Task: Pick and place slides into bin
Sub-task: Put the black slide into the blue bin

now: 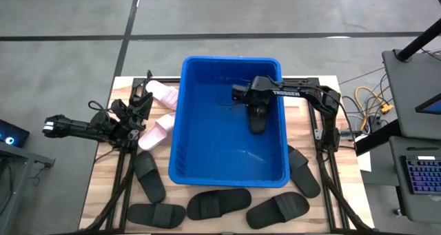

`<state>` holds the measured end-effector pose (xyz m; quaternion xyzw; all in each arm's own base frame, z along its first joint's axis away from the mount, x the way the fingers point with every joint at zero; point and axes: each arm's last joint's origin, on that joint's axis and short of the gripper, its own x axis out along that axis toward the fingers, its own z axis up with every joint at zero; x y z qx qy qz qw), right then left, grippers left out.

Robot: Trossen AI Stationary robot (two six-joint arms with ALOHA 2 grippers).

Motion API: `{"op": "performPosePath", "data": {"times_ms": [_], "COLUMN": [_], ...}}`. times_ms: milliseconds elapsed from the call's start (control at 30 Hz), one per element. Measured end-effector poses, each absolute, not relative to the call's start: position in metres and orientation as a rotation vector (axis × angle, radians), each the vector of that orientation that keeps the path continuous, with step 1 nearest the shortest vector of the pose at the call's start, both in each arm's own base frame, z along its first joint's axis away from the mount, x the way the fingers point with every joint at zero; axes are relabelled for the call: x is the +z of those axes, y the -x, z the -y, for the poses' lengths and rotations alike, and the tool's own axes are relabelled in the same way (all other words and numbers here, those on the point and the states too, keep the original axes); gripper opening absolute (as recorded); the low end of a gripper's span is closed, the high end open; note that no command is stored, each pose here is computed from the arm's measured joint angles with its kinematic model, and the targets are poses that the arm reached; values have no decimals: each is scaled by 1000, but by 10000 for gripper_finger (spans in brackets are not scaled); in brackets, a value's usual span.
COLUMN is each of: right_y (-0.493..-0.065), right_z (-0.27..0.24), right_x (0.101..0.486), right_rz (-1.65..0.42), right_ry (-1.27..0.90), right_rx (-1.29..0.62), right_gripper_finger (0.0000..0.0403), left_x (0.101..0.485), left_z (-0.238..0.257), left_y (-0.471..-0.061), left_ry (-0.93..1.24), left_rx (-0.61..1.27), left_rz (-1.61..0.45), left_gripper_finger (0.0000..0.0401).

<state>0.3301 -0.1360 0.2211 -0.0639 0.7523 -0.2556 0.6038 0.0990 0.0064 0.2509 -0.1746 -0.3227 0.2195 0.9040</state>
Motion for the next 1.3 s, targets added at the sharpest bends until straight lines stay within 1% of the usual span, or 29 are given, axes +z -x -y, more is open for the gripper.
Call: {"op": "performPosePath", "data": {"times_ms": [167,333,500,633,733,833,900,1067,1167,1300], "right_y": [-333,-329,-308,-284,-264,-244,-232,-207,-193,-174], "right_z": [126,107,77,51,33,19,14,7,-7,-26], "right_x": [255,307,365,406,428,443,449,449,453,460], "right_rz": [-1578,-1341,-1077,-849,-734,-671,-652,-733,-738,-704], "right_ry": [132,122,63,42,41,19,-35,-203,-303,-346], "right_rx": [-639,-665,-681,-634,-582,-494,-439,-296,-206,-136], "right_gripper_finger": [303,291,282,276,273,271,270,267,256,239], "left_x": [251,251,250,250,250,250,250,250,250,250], "left_z": [-6,-6,-6,-7,-7,-7,-7,-7,-7,-7], "left_y": [-99,-99,-99,-99,-99,-99,-99,-99,-99,-99], "left_ry": [376,382,383,388,393,395,395,395,395,394], "left_rx": [449,446,447,465,482,488,488,488,488,488], "left_rz": [671,672,672,671,671,670,670,670,670,667], "left_gripper_finger": [148,148,148,148,148,148,148,148,148,148]}}
